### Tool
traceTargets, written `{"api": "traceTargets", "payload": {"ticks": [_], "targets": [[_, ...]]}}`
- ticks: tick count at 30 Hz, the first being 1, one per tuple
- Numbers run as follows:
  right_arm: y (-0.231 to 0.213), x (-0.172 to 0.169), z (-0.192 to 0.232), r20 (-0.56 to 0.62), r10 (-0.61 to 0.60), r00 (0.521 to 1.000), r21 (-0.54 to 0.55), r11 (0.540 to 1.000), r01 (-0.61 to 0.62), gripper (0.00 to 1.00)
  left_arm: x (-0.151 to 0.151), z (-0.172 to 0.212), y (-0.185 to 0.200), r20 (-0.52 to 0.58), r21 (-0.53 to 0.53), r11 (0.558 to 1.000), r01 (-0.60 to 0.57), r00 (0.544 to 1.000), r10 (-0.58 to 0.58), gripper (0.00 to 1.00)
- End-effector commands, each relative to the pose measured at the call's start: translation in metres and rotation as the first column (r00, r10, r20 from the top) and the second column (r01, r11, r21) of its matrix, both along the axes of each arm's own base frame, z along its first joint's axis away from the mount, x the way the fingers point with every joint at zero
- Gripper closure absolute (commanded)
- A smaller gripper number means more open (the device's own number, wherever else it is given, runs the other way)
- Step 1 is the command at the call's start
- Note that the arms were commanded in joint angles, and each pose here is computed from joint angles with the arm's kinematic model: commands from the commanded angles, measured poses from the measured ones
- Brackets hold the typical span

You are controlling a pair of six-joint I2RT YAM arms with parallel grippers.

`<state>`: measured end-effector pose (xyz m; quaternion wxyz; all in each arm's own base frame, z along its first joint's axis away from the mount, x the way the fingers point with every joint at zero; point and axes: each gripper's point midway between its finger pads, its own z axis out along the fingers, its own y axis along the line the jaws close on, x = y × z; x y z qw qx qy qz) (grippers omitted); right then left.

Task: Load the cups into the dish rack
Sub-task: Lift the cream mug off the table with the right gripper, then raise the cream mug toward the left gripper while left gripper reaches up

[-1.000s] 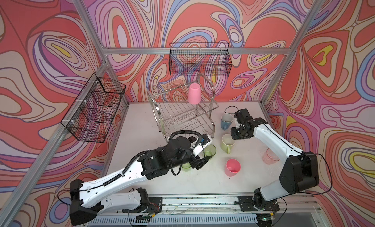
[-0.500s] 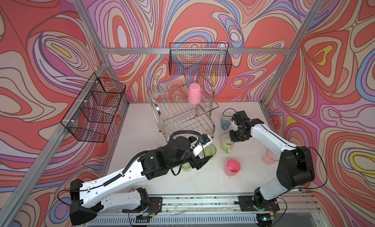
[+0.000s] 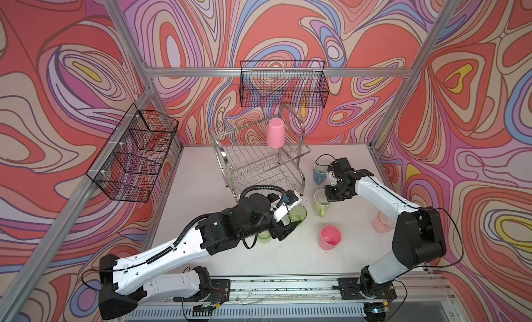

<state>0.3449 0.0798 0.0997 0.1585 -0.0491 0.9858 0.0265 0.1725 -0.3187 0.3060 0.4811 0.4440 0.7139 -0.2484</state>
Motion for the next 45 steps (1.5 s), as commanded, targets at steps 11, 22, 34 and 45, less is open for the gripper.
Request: {"api": "traceTargets", "payload": {"ticks": [11,22,34,45], "targets": [[-0.01,-0.002,0.056,0.163,-0.051,0.985,0.011,0.999,0.049,1.0,-0.002,0.001,-0.001,0.002,-0.001,1.0,0.009,1.0,-0.009,0.17],[-0.026,-0.012,0.135,0.434,-0.134,0.891,0.06,0.991,0.12,1.0,-0.002,0.011,-0.008,-0.049,-0.041,0.999,0.003,0.999,-0.005,0.17],[-0.033,-0.027,0.236,0.706,-0.175,0.686,0.156,0.984,0.091,1.0,-0.004,0.059,-0.023,-0.242,-0.174,0.983,-0.065,0.97,0.022,0.17],[-0.018,-0.041,0.335,0.857,-0.183,0.482,0.245,0.967,-0.069,1.0,0.011,0.117,-0.021,-0.319,-0.216,0.956,-0.201,0.939,0.125,0.18]]}}
